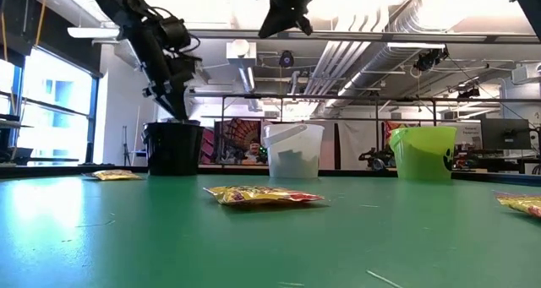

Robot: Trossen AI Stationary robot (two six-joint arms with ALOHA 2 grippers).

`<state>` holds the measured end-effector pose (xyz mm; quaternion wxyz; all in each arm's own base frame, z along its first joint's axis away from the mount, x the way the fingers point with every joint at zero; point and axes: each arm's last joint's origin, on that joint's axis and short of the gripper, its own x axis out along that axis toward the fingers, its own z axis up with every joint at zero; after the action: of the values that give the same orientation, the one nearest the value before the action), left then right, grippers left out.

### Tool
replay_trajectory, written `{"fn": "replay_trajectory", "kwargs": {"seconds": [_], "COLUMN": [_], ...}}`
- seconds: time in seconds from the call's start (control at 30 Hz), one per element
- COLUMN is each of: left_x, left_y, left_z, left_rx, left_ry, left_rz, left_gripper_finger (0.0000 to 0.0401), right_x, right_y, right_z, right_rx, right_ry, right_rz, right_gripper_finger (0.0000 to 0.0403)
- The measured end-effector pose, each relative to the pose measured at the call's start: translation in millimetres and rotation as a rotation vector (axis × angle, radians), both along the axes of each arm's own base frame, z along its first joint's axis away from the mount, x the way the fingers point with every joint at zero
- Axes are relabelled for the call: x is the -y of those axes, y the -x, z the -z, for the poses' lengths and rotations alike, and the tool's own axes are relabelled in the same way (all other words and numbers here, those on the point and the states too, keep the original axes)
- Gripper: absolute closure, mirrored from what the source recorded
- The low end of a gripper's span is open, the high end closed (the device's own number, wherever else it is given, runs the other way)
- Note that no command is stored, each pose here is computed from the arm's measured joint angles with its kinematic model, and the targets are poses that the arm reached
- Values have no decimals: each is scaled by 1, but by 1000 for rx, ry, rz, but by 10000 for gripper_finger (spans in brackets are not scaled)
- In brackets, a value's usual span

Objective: Sort candy by brand, put in halloween buckets
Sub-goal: Put the yellow candy into the black bucket

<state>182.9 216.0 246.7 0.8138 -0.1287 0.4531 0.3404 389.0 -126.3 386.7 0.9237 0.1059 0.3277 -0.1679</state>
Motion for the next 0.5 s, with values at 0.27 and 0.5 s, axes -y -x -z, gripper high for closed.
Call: {"fn": "replay_trajectory", "kwargs": {"seconds": [0.27,0.5], "left_x": [26,43], "left_y": [-3,-10], "left_z": [-29,-39], "left_rx": [155,199], "left_ry": [-27,-92], "left_rz": [202,285], "left_gripper_finger": [275,275], "right_x": [-34,-60], "right_y": [0,-2], "right_z": [16,56], "right_rx": [-159,-118], "right_ry": [17,-92], "right_rz": [-109,-93], "right_gripper_finger": [403,403]}}
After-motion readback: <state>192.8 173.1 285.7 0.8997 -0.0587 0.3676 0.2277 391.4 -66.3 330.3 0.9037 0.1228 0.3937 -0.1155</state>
